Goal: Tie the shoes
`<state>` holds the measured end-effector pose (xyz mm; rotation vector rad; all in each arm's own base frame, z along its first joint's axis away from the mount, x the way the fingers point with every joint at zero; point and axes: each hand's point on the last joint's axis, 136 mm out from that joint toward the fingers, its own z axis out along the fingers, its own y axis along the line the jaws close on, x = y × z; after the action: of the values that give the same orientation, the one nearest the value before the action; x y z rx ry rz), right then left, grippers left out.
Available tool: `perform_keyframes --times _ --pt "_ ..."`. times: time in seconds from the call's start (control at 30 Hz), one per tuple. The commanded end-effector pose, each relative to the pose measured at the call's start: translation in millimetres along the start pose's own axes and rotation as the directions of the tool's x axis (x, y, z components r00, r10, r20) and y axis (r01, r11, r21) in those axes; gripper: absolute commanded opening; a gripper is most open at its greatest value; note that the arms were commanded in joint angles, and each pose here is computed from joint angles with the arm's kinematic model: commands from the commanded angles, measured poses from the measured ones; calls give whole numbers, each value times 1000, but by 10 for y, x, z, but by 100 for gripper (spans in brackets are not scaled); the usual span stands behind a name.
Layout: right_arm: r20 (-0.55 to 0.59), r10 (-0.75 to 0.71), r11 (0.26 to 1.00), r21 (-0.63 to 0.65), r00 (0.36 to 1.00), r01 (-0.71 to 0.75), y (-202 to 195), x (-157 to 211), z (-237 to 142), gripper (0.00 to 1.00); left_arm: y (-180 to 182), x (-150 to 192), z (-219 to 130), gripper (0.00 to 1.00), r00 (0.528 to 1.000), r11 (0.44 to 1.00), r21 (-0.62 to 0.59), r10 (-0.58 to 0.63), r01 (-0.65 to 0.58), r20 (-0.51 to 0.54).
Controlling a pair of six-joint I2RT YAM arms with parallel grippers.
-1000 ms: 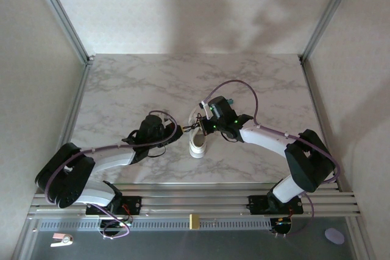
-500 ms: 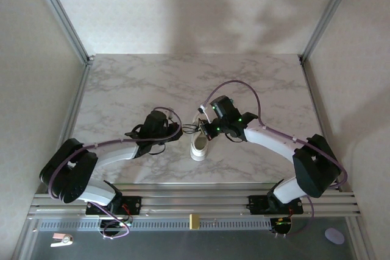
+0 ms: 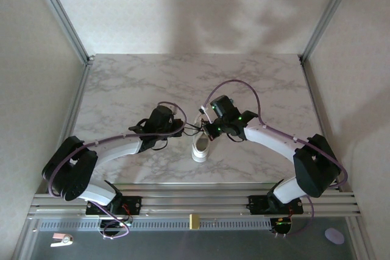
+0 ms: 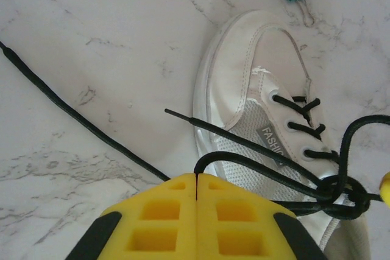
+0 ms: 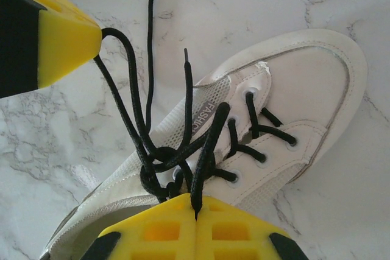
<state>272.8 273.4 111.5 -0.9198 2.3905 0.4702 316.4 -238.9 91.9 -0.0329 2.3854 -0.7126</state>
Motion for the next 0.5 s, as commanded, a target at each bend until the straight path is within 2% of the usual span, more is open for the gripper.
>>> perform_keyframes --times 0.0,0.1,0.17,0.23,0.47 --pt "12 19 1000 -22 1000 -19 24 -80 -12 0 -155 -31 -17 13 994 991 85 -105 103 12" --pt "15 25 999 -28 1000 -24 37 -83 1 0 -136 -45 -108 37 966 961 126 -252 244 50" --pt "13 25 999 -27 1000 -25 38 -77 10 0 -126 -57 -187 48 934 927 174 -349 332 75" --pt "13 27 999 -27 1000 -26 38 -78 11 0 -94 -35 -229 50 895 887 194 -440 420 72" --pt "12 26 999 -28 1000 -26 43 -73 28 0 -224 92 -232 50 798 775 237 -602 586 -6"
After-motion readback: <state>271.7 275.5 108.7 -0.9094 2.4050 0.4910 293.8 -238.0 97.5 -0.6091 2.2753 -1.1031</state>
